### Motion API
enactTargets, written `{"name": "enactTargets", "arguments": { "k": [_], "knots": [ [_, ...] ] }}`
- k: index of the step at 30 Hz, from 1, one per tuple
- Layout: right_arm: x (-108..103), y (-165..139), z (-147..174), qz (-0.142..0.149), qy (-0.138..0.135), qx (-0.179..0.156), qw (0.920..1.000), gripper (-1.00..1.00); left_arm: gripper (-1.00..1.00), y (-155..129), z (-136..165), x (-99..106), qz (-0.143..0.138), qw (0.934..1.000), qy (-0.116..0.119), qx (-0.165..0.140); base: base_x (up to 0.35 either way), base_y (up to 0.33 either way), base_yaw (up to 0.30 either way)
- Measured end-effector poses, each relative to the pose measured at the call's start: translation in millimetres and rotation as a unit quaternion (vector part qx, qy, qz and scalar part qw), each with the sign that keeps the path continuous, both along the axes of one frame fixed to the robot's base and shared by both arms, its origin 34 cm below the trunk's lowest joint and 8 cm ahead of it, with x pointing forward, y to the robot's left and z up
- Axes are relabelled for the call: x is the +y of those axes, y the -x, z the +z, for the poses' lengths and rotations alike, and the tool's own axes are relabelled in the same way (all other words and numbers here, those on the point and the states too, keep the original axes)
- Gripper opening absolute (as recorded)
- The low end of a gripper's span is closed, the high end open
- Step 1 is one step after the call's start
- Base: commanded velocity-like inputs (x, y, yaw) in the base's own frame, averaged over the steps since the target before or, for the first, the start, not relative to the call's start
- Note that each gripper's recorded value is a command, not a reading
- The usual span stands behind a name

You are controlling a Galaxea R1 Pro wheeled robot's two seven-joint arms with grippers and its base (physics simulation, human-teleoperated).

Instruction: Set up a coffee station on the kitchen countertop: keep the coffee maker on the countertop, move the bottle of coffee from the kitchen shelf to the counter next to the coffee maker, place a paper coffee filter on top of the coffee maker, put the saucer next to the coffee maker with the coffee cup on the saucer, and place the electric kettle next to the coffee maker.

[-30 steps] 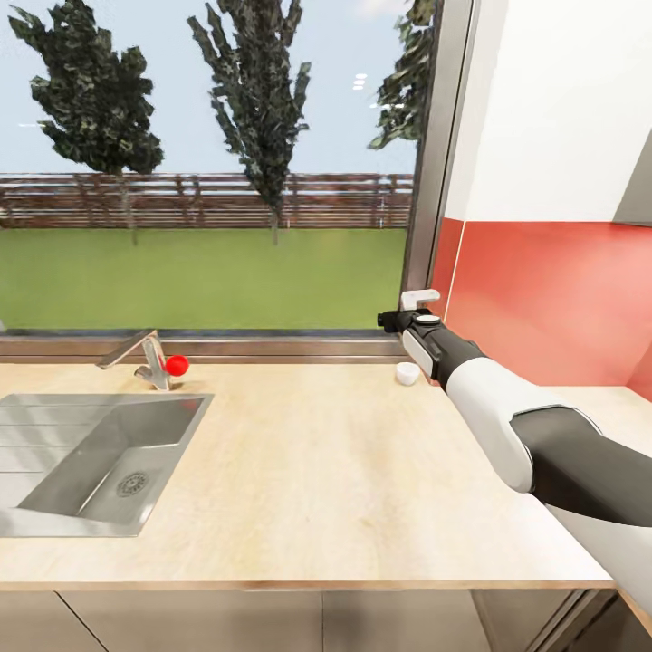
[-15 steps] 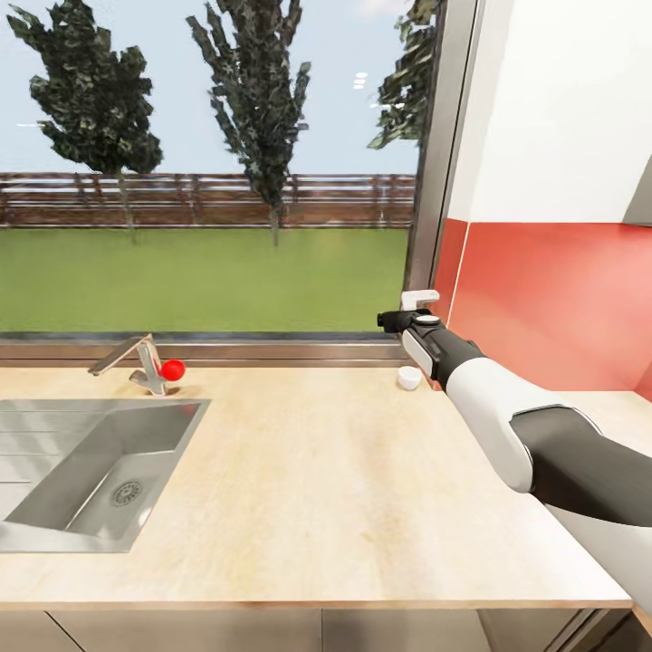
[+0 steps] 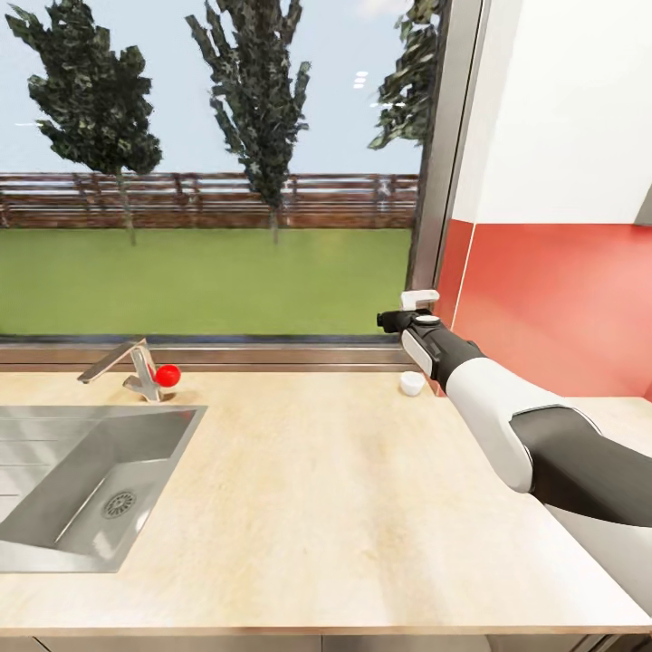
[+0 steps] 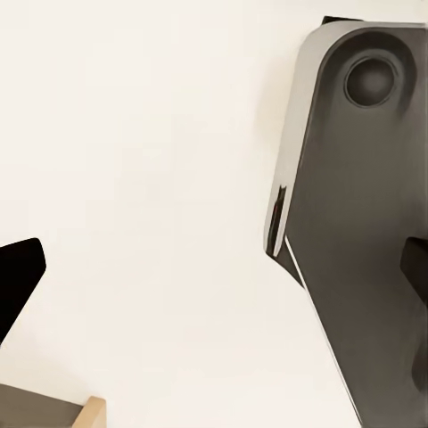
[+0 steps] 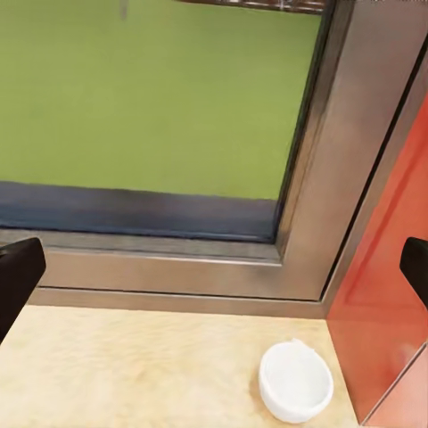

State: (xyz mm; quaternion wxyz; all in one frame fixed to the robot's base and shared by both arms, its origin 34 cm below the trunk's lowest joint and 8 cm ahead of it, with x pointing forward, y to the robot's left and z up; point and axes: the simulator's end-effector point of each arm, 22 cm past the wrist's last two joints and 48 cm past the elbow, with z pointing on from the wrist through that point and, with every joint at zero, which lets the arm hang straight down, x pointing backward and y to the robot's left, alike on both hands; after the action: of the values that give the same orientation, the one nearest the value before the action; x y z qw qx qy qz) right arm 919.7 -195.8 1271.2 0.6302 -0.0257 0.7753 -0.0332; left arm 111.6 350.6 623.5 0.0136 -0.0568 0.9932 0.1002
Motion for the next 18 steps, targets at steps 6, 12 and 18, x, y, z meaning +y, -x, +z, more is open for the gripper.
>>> {"name": "enactTargets", "arguments": {
  "k": [6,12,18],
  "knots": [
    [0.0,0.4,0.4,0.0,0.0,0.0,1.0,1.0,1.0,0.2,0.1,-0.1,0.0,1.0,0.0,0.0,0.155,0.0,0.0],
    [0.0,0.1,-0.6,0.0,0.0,0.0,1.0,1.0,1.0,0.2,0.0,-0.1,0.0,1.0,0.0,0.0,0.056,0.0,0.0],
    [1.9,0.7,-0.8,0.002,-0.001,0.001,1.0,1.0,1.0,0.5,0.1,0.0,0.001,1.0,0.0,0.0,0.126,0.0,0.0]
  ]
}}
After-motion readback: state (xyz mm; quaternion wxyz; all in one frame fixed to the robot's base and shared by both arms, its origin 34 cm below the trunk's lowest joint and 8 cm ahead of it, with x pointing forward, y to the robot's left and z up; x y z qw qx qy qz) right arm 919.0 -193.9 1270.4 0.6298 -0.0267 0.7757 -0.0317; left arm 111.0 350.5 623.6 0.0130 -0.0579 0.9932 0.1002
